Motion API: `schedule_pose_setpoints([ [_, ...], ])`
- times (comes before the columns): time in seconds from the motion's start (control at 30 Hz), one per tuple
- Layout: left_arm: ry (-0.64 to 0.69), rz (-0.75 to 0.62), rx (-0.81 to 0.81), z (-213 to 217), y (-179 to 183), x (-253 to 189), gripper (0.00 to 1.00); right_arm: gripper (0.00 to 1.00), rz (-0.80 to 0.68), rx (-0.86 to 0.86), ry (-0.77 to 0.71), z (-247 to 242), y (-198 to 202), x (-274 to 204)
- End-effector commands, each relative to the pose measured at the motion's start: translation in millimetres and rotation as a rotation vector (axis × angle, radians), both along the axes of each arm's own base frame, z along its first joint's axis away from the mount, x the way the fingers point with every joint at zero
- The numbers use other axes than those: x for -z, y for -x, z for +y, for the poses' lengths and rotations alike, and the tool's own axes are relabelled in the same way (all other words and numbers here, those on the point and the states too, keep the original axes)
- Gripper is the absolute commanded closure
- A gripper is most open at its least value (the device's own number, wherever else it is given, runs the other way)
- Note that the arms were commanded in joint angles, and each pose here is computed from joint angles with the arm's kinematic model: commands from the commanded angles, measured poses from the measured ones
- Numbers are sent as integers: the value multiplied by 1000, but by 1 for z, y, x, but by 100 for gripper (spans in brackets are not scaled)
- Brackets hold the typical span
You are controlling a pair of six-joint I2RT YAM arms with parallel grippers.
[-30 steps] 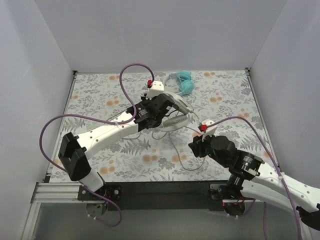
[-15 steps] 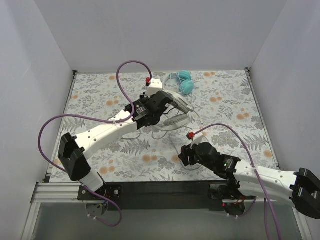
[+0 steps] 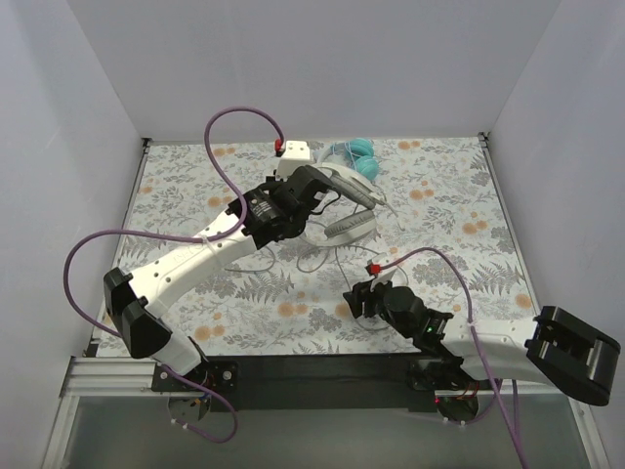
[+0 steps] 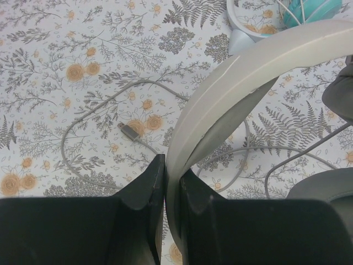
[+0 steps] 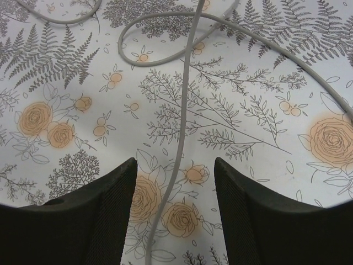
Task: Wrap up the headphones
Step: Wrap the headphone cable with the right arm
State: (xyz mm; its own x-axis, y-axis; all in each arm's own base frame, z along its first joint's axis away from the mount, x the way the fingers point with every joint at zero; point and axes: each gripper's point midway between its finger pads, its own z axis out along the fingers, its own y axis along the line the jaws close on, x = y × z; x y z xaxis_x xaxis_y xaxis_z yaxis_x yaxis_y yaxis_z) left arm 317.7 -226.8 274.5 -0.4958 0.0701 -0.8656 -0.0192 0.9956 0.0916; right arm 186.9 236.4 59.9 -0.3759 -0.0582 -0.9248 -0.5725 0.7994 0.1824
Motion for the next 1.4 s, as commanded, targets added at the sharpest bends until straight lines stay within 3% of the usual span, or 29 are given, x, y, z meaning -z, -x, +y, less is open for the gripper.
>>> schedule_pose_setpoints([
  [0.0,173,-108,-27,6,3,-58,100,36,-87,8,-89,20,-15,-28],
  [0.3,204,-129,-29,5,3,-73,100,39,-92,-5,-123,35,-20,-23],
  [0.4,214,-135,-49,4,0,-77,100,51,-58,-61,-185,44,-8,-22],
  [0.43,216,-144,-61,5,-1,-79,100,59,-54,-71,-203,46,-6,-23],
  [0.83,290,-186,-94,8,-18,-103,100,89,-16,-186,-351,52,28,-34],
  [0.93,301,-190,-85,8,-17,-107,100,84,-19,-174,-365,50,27,-36],
  [1.13,333,-189,-65,10,-10,-114,100,49,-70,-65,-274,39,1,-33],
  [1.2,344,-193,-58,13,-6,-117,100,42,-98,-29,-237,35,-13,-35],
  [1.37,359,-196,-47,14,-3,-123,100,39,-89,36,-240,19,-42,-36],
])
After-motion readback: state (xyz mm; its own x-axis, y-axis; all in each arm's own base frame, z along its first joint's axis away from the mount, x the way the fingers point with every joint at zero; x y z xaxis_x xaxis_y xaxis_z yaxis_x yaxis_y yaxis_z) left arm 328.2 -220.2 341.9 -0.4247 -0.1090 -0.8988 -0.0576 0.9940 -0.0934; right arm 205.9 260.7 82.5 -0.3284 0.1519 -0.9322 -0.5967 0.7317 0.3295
